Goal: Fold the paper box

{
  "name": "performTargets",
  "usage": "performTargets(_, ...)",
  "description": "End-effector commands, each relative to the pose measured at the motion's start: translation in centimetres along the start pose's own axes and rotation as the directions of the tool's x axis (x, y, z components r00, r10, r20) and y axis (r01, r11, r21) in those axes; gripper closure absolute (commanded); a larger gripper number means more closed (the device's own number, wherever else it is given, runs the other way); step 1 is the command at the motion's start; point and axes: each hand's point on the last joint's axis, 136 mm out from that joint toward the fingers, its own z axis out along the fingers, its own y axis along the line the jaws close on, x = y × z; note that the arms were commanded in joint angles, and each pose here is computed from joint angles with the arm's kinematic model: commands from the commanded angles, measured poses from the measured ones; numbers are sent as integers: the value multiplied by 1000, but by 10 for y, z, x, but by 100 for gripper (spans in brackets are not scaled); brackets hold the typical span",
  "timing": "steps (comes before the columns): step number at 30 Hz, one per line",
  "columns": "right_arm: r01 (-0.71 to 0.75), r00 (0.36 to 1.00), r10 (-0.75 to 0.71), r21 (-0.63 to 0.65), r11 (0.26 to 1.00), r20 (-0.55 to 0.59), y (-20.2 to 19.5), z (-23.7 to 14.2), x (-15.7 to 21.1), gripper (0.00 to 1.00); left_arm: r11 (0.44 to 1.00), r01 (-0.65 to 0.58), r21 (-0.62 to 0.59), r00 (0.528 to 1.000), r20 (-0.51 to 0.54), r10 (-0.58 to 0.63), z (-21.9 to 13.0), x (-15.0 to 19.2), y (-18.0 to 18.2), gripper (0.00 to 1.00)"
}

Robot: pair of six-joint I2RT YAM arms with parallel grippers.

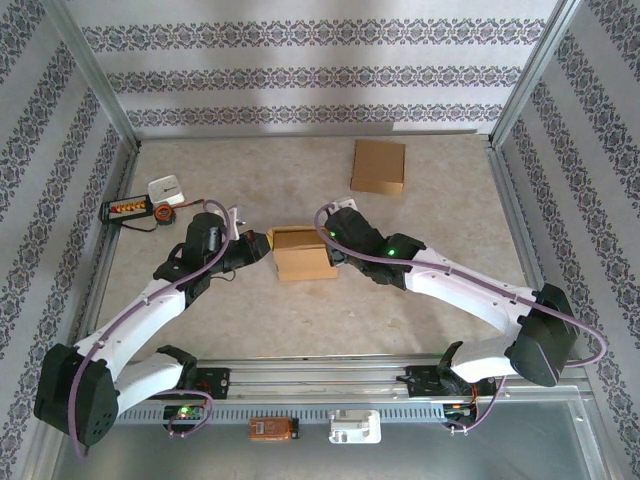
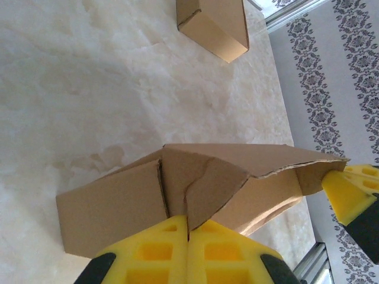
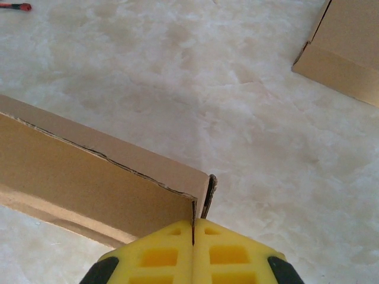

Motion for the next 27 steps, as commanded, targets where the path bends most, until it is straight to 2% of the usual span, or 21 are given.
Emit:
performTargets(1,-9,997,6,-47,999,-77,12,8,27,97,993,84,-79,990,-106,-92,5,37,29,100)
performTargets(8,-34,992,25,-76,997,-122,18,11,39,93,995,63,-73,992,-107,-70,8,35,28,89)
performTargets(14,-45,997,38,-111,993,-67,19,-11,20,82,999,27,-41,998,-51,-29,-1,21,14,72)
performTargets(17,-52,998,47,-126,991,-40,18,-22,11,80,999,10,-34,1000,-12,-10,-9,14,9,63)
performTargets(27,-77,994,87,-139,987,65,13,-44,-26,71,999,-34,-27,994,103,36,-33,-14,-13,61)
